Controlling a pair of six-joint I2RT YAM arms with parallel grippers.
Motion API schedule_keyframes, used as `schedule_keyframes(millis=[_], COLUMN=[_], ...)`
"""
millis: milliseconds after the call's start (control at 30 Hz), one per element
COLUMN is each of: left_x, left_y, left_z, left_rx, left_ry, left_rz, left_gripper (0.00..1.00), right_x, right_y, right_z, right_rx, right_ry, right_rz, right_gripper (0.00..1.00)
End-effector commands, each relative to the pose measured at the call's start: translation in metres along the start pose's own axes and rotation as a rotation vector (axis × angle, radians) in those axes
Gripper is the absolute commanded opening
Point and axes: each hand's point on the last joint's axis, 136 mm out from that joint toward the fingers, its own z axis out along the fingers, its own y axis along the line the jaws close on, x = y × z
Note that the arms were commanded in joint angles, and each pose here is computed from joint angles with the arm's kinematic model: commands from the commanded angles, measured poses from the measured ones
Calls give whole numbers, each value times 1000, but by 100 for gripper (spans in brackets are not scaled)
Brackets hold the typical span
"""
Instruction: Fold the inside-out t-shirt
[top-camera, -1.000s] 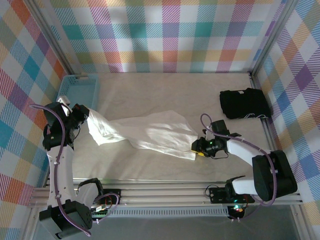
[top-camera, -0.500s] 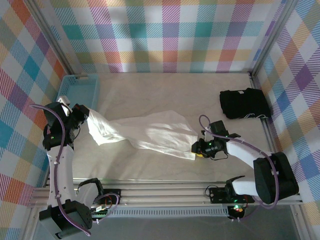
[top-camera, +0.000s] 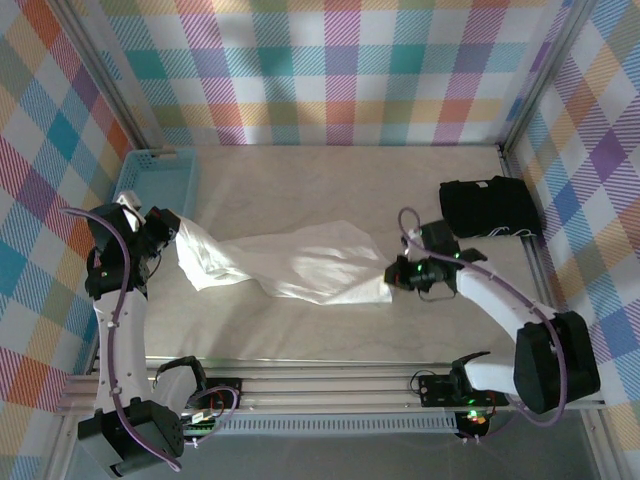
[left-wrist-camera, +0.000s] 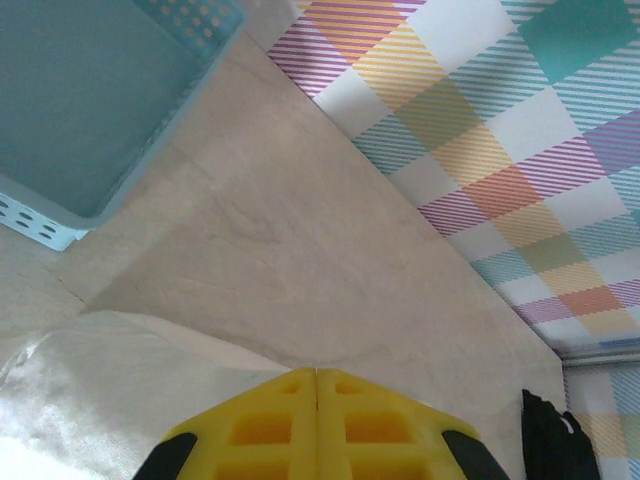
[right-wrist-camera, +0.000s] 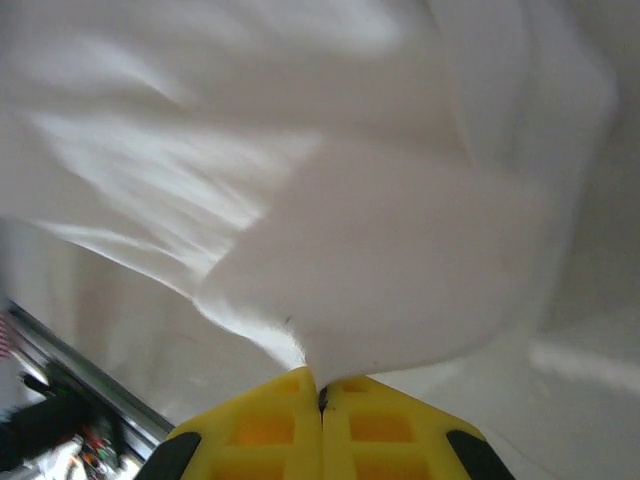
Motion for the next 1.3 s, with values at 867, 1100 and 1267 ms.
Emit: schedule_keyframes(millis=[867, 1100, 1267], left_x=[-174, -156, -156], left_y=[-159, -176, -201], left_z=[-107, -79, -144], left_rx=[45, 88, 184], left_ry=[-414, -346, -457], left_rz=[224, 281, 294], left_gripper=[0, 0, 0], right_x=[-189, -202, -174], right_y=[170, 164, 182], right_z=[-346, -327, -359], right_rx=[-73, -96, -94], right_ry=[-959, -918, -989], right_rz=[-390, -381, -439], right_gripper=[0, 0, 0])
